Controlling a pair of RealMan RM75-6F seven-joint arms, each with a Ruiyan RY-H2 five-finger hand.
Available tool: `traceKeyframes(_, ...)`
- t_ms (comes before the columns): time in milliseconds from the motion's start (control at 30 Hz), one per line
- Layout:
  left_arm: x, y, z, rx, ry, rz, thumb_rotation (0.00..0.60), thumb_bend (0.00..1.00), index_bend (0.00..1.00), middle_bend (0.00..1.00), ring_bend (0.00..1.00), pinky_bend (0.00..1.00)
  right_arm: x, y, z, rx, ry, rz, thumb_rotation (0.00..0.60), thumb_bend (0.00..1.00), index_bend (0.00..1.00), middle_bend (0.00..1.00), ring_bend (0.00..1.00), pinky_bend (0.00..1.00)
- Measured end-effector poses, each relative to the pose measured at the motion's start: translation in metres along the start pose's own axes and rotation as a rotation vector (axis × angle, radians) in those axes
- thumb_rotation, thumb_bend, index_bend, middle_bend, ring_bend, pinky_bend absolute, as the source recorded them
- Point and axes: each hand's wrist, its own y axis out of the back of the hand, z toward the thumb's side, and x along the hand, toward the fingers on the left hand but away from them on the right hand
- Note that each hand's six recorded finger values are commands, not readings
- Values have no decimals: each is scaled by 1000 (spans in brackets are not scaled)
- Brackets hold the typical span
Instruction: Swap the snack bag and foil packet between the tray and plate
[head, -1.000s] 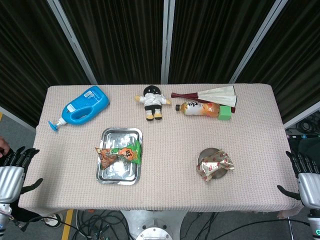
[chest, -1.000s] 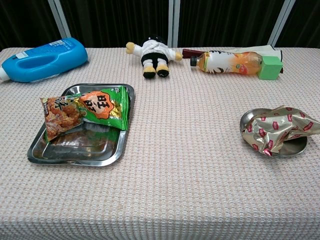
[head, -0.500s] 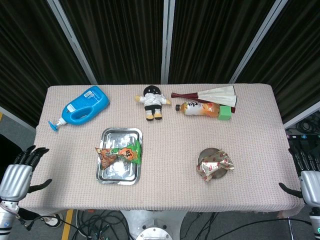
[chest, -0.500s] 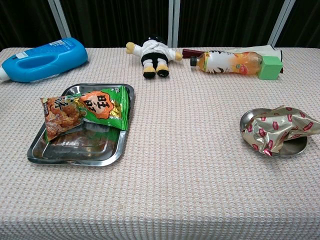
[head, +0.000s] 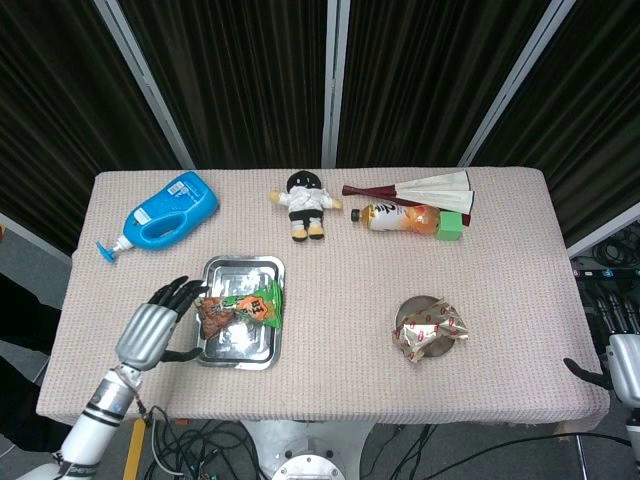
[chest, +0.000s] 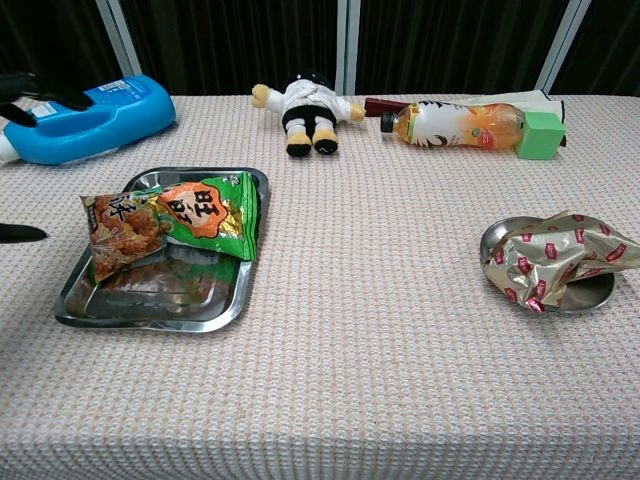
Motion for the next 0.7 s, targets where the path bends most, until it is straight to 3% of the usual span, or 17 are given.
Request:
traceKeyframes(167, 29, -22, 13, -11, -6, -47, 600, 70, 108, 89, 37, 162, 1, -1, -6, 3, -12, 8, 600, 0, 0, 4, 0, 0)
traceKeyframes(500, 62, -54, 3, -20, 75, -112, 600, 72, 90, 110, 39, 163, 3, -3, -15, 2, -33, 9, 600, 0, 0, 3, 0, 0)
traceKeyframes(700, 75, -65, -3, -8, 92, -149, 600, 102, 147, 214, 137, 258, 3, -7, -18, -1, -42, 24, 600, 0, 0, 3, 0, 0)
